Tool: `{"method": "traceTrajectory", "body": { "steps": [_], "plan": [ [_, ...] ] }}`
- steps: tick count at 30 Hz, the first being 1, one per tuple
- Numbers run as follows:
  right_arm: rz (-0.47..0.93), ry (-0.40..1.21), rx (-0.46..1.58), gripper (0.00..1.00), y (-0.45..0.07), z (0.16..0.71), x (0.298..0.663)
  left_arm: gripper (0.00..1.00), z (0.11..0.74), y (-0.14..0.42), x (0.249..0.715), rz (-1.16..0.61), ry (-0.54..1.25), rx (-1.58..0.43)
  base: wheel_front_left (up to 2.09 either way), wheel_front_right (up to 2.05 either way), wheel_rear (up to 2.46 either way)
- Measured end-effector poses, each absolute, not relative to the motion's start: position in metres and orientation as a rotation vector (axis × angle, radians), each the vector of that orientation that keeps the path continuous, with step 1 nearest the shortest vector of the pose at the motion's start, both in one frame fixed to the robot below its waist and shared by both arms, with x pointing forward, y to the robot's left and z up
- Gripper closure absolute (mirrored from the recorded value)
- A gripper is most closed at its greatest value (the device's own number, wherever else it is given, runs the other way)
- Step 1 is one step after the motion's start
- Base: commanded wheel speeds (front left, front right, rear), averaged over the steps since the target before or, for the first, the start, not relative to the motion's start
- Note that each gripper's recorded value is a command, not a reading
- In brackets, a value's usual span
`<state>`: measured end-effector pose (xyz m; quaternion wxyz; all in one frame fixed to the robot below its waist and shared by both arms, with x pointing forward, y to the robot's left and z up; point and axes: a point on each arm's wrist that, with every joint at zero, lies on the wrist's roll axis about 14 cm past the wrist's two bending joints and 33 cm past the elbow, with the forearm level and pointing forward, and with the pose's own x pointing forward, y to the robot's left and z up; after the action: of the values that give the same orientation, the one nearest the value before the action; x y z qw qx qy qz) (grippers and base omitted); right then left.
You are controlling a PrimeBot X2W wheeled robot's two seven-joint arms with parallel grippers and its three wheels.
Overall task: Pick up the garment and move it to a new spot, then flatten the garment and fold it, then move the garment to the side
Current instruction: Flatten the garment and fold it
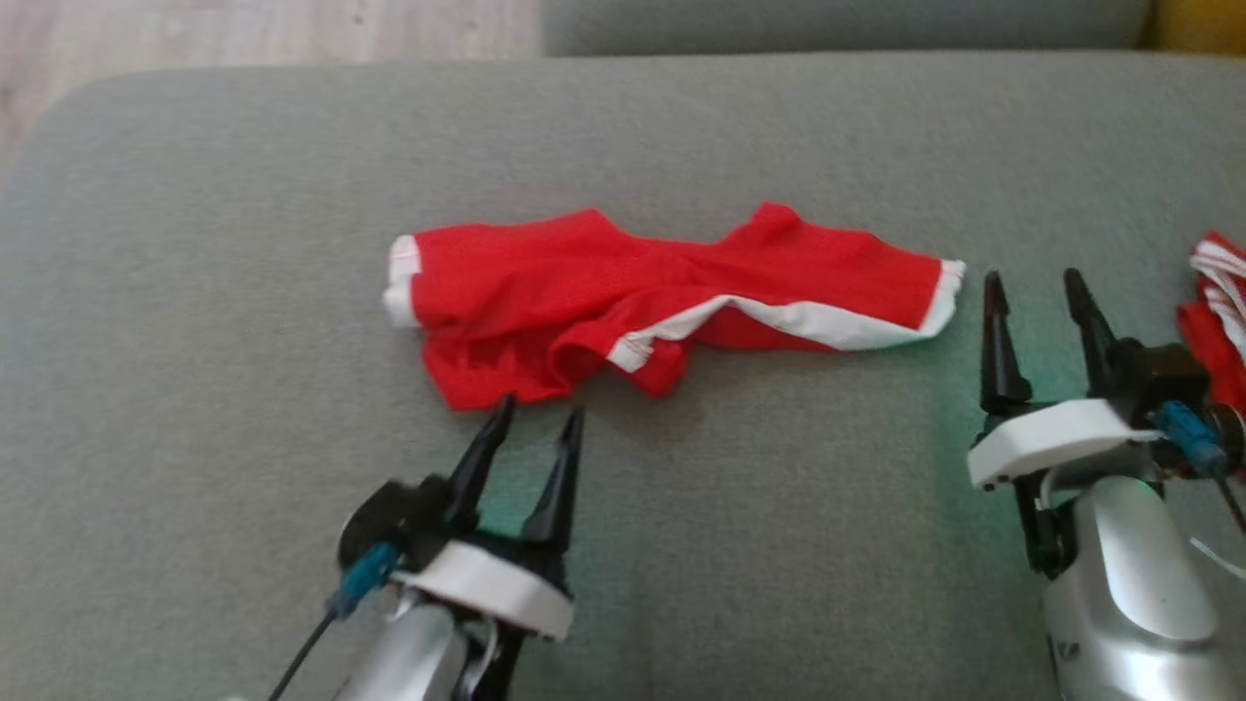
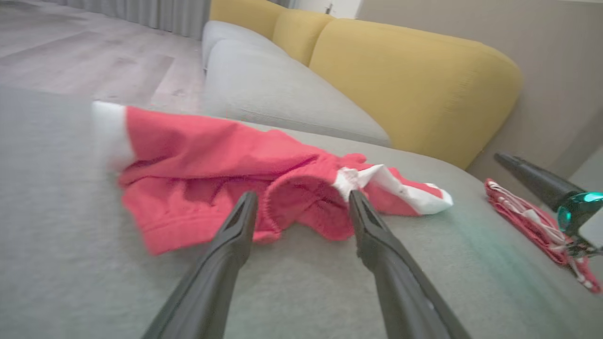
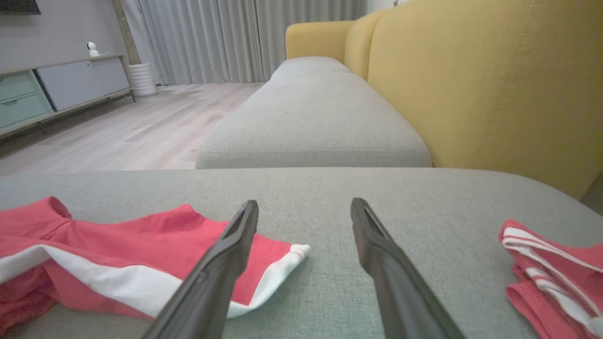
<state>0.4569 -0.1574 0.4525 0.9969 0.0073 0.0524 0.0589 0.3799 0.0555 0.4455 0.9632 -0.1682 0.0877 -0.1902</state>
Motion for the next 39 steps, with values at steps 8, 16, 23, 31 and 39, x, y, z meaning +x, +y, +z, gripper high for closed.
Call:
{"method": "traceTrajectory", "body": {
  "steps": [8, 16, 23, 31, 39],
  "plan": [
    [0.058, 0.144, 0.023, 0.0, -0.183, 0.437, 0.447, 0.0, 0.428, 0.009, 0.394, -0.507, 0.263, -0.42, 0.0, 0.0, 0.0],
    [-0.001, 0.175, 0.022, 0.0, -0.206, 0.426, 0.436, 0.0, 0.419, -0.011, 0.401, -0.55, 0.301, -0.46, 0.0, 0.0, 0.0],
    [-0.009, 0.179, 0.021, 0.0, -0.208, 0.426, 0.434, 1.0, 0.434, -0.006, 0.415, -0.534, 0.243, -0.471, 0.0, 0.0, 0.0],
    [0.014, 0.189, 0.043, 0.0, -0.196, 0.425, 0.422, 1.0, 0.449, 0.011, 0.398, -0.5, 0.197, -0.435, 0.0, 0.0, 0.0],
    [0.077, 0.183, 0.092, 0.0, -0.169, 0.43, 0.41, 1.0, 0.459, 0.065, 0.377, -0.404, 0.141, -0.333, 0.0, 0.0, 0.0]
  ]
}}
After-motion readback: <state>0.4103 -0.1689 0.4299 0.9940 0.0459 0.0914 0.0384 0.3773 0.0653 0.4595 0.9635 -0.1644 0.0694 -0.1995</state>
